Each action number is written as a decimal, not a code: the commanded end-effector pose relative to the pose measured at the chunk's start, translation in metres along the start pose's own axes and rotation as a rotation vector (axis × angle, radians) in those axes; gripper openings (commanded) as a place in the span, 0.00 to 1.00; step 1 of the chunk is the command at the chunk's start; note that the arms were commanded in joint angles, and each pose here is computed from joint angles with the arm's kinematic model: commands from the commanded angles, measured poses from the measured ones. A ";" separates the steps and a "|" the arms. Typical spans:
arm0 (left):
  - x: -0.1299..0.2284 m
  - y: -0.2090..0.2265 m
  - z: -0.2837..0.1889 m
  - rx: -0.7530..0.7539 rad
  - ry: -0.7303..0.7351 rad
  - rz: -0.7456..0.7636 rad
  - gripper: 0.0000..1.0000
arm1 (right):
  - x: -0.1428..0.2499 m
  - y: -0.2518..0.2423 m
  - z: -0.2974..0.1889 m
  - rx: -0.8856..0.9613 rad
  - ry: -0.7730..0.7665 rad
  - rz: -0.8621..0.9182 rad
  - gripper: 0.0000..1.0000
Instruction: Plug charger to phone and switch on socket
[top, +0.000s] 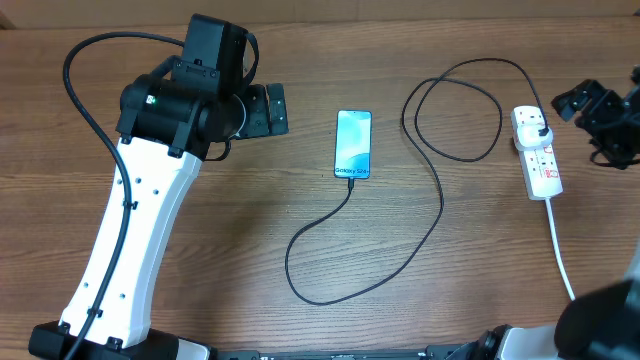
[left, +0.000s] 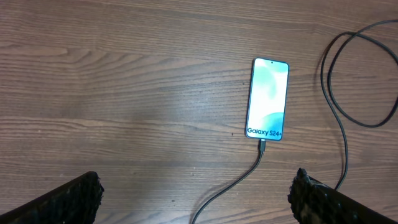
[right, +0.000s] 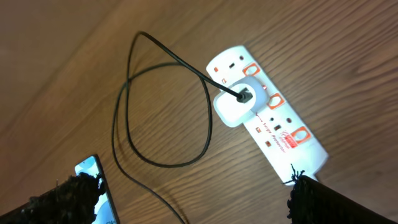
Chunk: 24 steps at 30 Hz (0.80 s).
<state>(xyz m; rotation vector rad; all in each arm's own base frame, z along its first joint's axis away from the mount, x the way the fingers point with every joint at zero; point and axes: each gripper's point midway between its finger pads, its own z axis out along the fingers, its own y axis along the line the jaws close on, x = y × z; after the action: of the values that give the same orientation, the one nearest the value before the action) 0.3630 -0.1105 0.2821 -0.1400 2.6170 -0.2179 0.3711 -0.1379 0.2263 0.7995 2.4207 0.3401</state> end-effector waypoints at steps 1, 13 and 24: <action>-0.001 -0.001 -0.002 -0.006 -0.010 0.035 1.00 | -0.008 0.007 -0.040 0.032 -0.108 -0.032 1.00; -0.001 -0.001 -0.002 -0.006 -0.009 0.035 1.00 | 0.003 0.028 -0.111 0.003 -0.259 -0.061 1.00; -0.001 -0.001 -0.002 -0.006 -0.009 0.035 1.00 | 0.002 0.027 -0.106 0.006 -0.248 -0.057 1.00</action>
<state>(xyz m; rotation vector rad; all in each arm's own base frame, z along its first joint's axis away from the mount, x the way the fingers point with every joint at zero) 0.3630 -0.1105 0.2821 -0.1395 2.6170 -0.2178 0.3196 -0.1207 0.3171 0.7282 2.2178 0.2079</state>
